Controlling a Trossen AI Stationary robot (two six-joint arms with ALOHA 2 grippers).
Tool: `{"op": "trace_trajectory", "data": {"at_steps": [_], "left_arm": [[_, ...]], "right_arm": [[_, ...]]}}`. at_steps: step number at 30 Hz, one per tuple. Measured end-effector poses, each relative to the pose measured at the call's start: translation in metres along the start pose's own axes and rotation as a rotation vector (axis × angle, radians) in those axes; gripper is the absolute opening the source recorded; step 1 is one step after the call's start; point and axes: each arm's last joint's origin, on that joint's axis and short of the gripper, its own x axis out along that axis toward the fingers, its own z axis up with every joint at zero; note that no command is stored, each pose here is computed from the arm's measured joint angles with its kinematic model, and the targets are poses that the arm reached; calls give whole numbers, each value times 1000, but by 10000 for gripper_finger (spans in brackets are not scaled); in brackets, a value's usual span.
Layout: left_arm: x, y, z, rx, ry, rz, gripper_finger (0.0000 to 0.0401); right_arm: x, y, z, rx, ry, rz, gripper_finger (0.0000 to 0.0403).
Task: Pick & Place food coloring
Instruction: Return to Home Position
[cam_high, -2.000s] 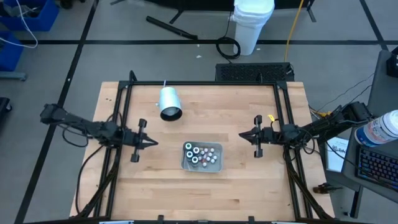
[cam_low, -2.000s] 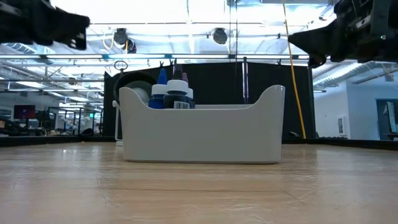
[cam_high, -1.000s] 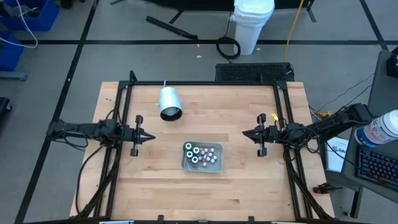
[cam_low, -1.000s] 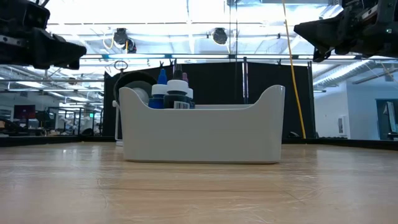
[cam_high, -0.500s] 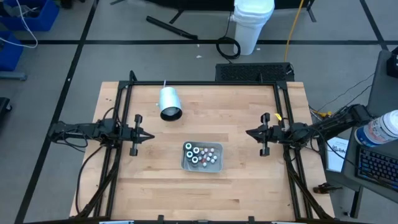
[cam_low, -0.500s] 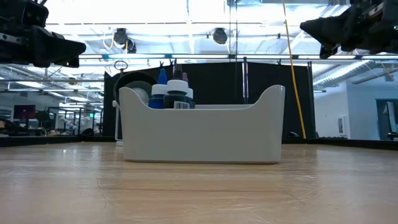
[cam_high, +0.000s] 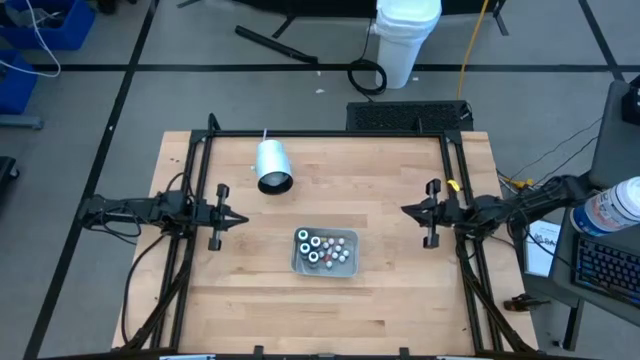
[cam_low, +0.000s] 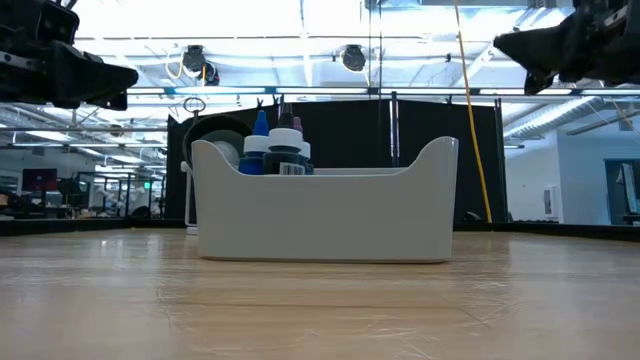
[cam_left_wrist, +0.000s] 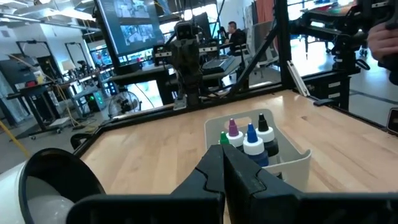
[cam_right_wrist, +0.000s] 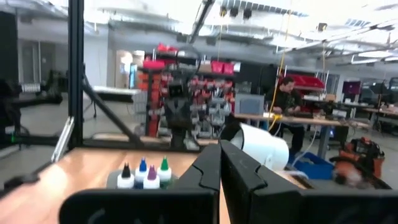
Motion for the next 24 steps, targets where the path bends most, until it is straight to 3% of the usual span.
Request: {"op": "trace_trajectory", "data": {"at_steps": [8,15,24], "left_arm": [[0,0,0,3,1,0,1],[1,0,-2,3,25,-2,5],[5,-1,-6,16,77,-14,7]], "right_arm": [[-8,-5,0,-46,12,-25,0],[-13,-14,0,-5,6,-101,0],[-18,-17,2,22,-19,-115,0]]}}
